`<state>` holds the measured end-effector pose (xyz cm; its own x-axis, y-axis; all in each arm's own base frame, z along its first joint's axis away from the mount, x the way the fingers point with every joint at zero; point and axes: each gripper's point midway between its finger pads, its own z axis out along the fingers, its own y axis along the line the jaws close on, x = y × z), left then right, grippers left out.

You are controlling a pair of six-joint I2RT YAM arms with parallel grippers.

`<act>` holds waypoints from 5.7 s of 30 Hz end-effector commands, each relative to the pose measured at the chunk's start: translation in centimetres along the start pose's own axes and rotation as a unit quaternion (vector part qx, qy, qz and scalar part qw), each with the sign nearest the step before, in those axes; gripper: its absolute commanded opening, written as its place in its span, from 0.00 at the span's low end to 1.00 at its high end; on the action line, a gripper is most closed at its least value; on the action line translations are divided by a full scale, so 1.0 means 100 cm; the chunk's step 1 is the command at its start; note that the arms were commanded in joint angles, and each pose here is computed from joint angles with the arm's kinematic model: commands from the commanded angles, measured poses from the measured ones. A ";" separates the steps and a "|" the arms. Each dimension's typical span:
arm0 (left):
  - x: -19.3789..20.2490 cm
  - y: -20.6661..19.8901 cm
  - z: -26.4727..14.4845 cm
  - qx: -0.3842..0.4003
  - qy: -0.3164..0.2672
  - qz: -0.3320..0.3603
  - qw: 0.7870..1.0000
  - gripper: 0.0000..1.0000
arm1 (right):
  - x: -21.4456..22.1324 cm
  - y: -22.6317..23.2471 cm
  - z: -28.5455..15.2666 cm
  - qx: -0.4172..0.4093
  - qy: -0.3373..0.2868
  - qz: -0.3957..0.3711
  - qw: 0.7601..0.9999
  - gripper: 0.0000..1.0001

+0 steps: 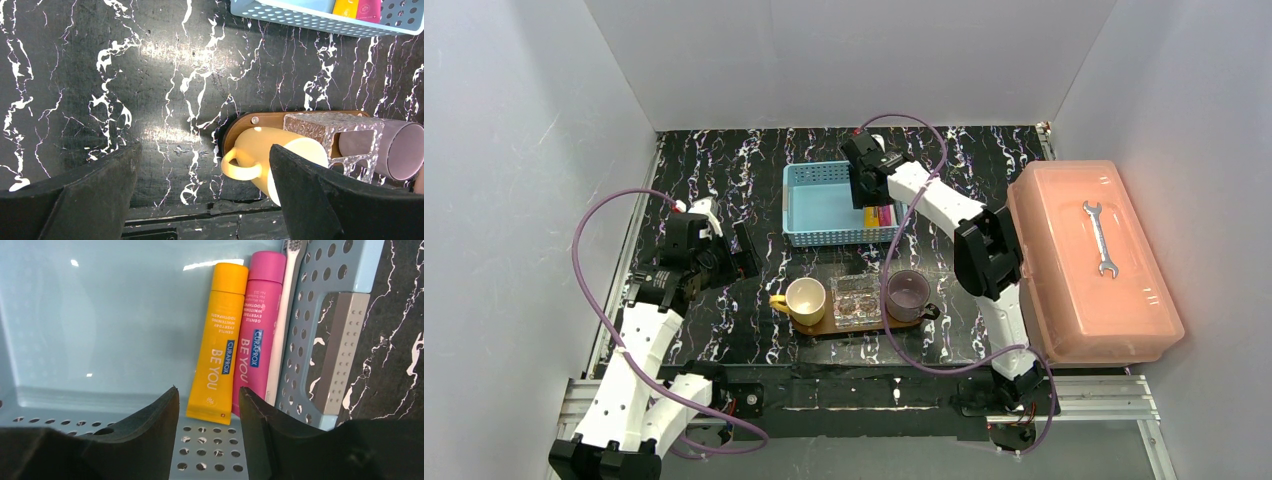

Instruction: Prepare toiletry sets of a toothbrush and toothpaste on the tray

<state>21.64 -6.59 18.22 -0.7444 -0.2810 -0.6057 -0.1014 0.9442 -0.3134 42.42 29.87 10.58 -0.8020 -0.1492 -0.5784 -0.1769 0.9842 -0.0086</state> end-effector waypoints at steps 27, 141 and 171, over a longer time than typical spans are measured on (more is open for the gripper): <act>0.007 0.000 0.005 0.000 0.023 0.001 1.000 0.99 | 0.003 -0.001 0.062 -0.010 0.031 0.012 0.999 0.56; 0.063 -0.138 -0.132 0.458 0.216 -0.017 0.862 0.68 | 0.150 0.153 -0.331 -0.396 -0.143 -0.477 0.772 0.34; 0.070 -0.141 -0.132 0.466 0.235 -0.001 0.853 0.08 | 0.149 0.157 -0.330 -0.370 -0.158 -0.491 0.772 0.41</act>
<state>10.22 -19.36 27.06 -0.9519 -0.0159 -0.3059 0.2770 0.3818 -0.8818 8.40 38.56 25.75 0.0477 -0.7126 -0.7000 -0.9904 0.0573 -0.1258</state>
